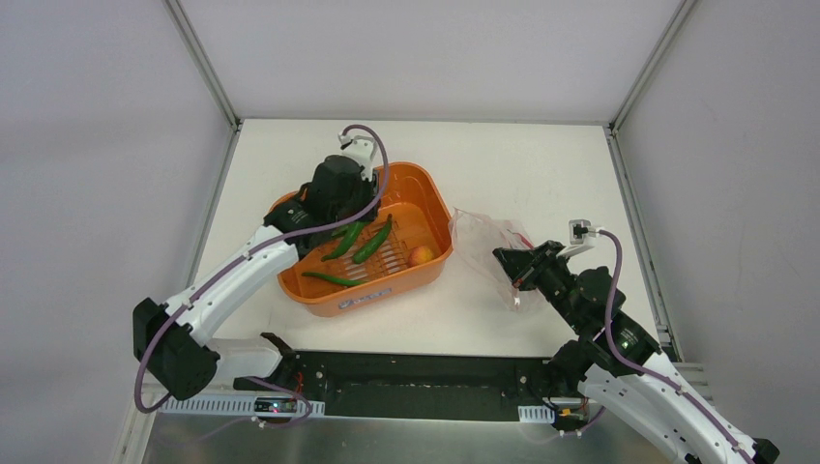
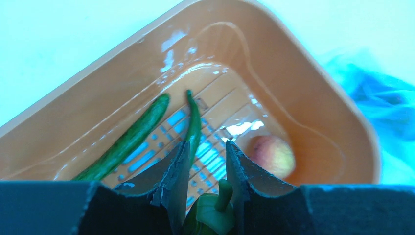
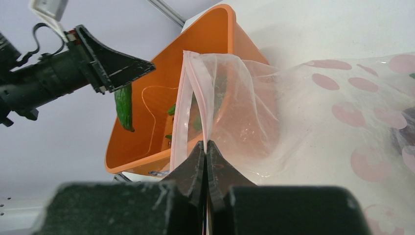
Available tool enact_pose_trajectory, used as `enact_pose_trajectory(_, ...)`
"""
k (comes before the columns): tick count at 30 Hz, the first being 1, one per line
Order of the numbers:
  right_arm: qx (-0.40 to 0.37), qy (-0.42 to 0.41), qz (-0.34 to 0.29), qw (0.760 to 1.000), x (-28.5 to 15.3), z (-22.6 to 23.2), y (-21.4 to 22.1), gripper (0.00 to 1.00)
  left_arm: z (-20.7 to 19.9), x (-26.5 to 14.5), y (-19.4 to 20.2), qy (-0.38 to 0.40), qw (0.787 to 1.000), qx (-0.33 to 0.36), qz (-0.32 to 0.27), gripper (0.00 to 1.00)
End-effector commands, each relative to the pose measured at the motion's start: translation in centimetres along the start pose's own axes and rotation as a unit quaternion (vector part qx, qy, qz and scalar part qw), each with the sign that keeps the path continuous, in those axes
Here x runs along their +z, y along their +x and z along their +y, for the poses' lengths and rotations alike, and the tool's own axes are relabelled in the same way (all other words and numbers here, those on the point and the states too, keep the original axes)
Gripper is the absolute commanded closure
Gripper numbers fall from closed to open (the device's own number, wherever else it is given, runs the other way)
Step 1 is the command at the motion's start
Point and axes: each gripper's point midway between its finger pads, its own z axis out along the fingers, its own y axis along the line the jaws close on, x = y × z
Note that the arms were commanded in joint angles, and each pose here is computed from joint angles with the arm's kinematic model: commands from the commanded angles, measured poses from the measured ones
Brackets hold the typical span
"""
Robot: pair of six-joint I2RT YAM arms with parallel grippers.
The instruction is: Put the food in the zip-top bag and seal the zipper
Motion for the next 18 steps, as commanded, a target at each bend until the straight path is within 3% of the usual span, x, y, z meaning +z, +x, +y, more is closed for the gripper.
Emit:
enact_pose_trajectory(1,0.011,-0.018,-0.013,1.0,0.0,1.1,-0.8,1.0,-5.2,-4.7,-6.1,0.162,0.978,-0.05,-0.125,0.89)
enact_pose_trajectory(7,0.021,-0.035,-0.012,0.999,0.3,2.1,-1.1,1.0,-12.9,-13.0,-11.8,0.38,0.89,-0.053,-0.245,0.89)
enact_pose_trajectory(11,0.029,-0.044,-0.003,0.999,0.5,2.7,-0.9,1.0,-16.0,-16.5,-13.6,0.453,0.829,-0.041,-0.324,0.91)
enact_pose_trajectory(18,0.053,-0.072,0.002,0.996,0.3,4.3,-1.3,1.0,-19.4,-20.3,-15.3,0.543,0.737,-0.067,-0.397,0.95)
